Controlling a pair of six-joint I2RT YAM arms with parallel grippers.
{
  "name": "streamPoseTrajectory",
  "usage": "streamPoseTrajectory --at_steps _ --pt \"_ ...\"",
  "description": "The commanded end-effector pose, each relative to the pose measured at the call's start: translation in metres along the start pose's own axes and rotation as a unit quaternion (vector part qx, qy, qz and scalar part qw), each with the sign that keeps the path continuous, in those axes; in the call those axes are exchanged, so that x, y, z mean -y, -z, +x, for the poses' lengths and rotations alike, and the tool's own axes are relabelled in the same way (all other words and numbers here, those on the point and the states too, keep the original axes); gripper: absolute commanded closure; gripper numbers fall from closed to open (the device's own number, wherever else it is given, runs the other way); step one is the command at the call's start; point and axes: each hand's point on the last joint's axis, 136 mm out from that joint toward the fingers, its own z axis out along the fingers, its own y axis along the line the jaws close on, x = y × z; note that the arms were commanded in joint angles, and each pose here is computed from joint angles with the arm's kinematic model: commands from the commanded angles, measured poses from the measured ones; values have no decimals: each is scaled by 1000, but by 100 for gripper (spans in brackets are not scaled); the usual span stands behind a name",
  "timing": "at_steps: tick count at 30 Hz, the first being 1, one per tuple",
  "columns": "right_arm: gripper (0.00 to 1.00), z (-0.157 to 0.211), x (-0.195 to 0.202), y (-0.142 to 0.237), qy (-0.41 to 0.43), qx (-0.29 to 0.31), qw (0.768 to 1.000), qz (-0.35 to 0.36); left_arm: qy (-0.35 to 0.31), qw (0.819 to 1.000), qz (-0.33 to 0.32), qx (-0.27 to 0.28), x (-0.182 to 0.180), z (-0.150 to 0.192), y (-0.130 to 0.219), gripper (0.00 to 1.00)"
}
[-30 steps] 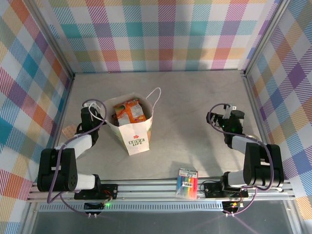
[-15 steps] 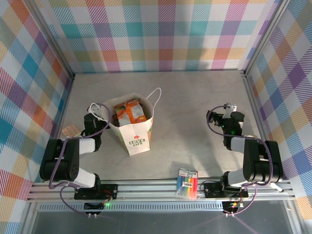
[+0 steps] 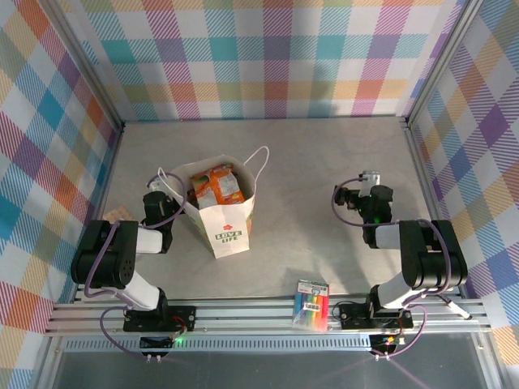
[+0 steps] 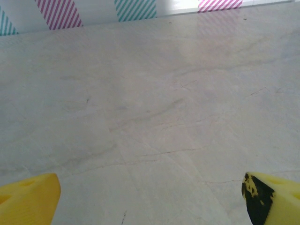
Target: Place the snacks into the paper bag
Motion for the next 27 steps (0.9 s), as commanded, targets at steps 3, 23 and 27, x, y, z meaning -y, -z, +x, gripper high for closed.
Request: streamPoseTrajectory --at_steps 3,23,27 --pt "1 -3 6 -2 12 3 1000 17 -1 1000 -4 1 3 -2 -2 1" --pt "1 -4 5 -2 11 4 1000 15 -6 1000 -9 0 3 -2 -3 1" --pt "1 -3 6 -2 11 3 1000 16 -6 1000 -9 1 3 -3 -3 0"
